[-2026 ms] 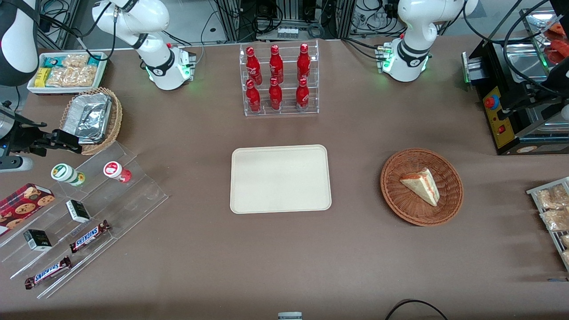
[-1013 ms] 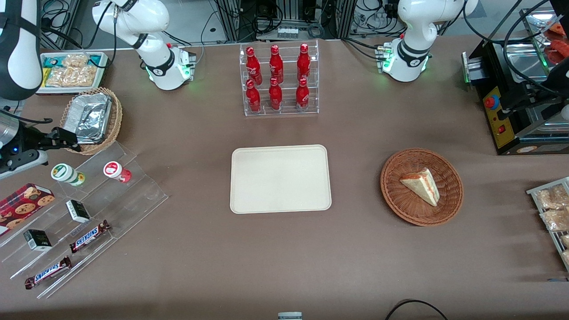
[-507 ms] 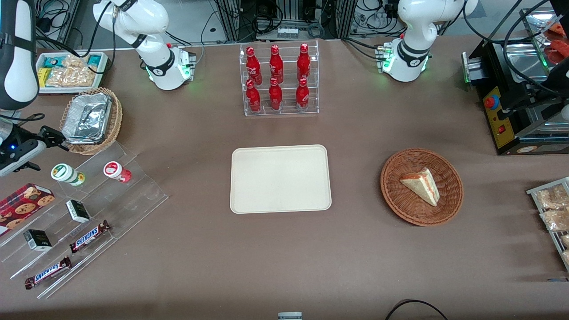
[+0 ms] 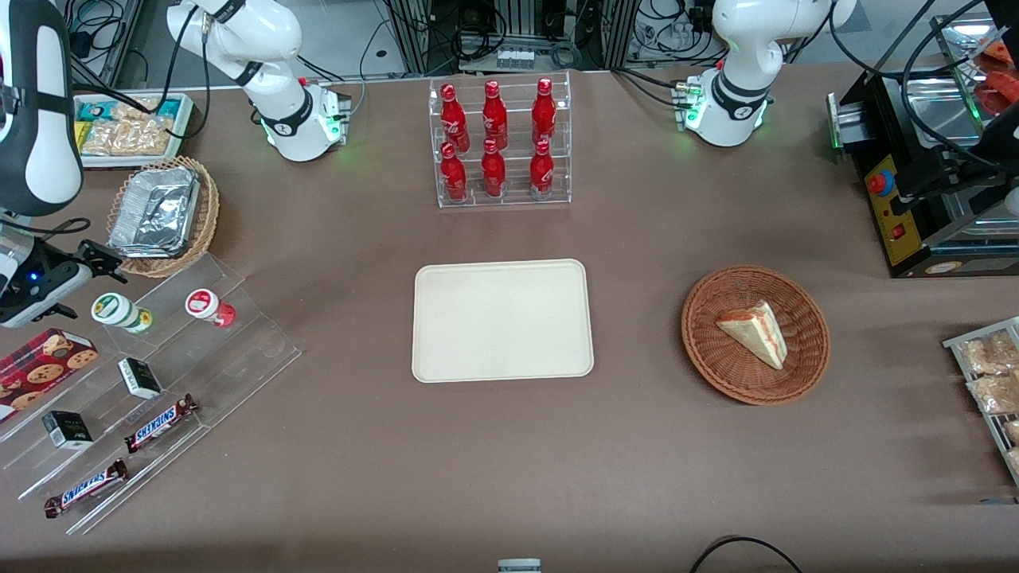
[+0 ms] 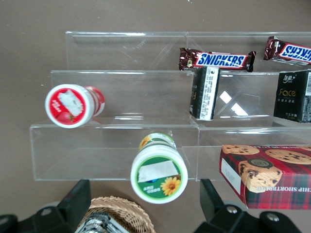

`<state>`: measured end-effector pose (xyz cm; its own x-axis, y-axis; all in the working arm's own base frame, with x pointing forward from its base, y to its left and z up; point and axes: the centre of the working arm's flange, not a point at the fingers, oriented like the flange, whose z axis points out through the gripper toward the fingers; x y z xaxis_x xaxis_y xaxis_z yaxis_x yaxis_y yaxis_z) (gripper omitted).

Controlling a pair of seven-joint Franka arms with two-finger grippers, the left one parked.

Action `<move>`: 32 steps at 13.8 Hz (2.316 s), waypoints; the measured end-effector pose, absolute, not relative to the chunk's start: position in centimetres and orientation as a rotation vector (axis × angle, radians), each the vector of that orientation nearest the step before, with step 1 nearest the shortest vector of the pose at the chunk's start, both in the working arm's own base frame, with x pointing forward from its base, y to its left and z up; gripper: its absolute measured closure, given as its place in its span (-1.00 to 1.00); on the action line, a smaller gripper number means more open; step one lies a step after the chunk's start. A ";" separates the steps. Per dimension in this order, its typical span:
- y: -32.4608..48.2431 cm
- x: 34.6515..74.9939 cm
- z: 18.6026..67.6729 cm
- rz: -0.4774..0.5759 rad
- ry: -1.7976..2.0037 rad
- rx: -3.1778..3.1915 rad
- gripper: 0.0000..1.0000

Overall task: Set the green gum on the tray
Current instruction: 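Close the right gripper around the green-and-white gum jar, then lift the gum jar and carry it over the cream tray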

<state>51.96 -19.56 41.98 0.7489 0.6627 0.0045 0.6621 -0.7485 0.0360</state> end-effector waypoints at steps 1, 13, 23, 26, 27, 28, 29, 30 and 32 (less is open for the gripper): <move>-19.8 52.1 41.5 0.027 1.097 2.907 -1.00; -20.0 53.1 38.7 0.020 1.094 2.905 -0.52; -18.4 54.2 40.6 0.024 1.097 2.908 -0.17; -14.3 56.0 42.9 0.014 1.041 2.938 -0.17; -12.5 56.6 43.6 0.004 1.014 2.953 -0.17; -10.5 57.0 44.1 -0.002 0.988 2.965 -0.17; -8.5 57.5 44.3 -0.005 0.962 2.975 -0.17; -6.3 57.8 44.3 -0.009 0.937 2.984 -0.17; -1.5 58.2 43.8 -0.020 0.884 3.002 -0.17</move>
<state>58.16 -1.48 43.83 0.8404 0.5417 -0.0156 0.5419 -0.8404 0.0078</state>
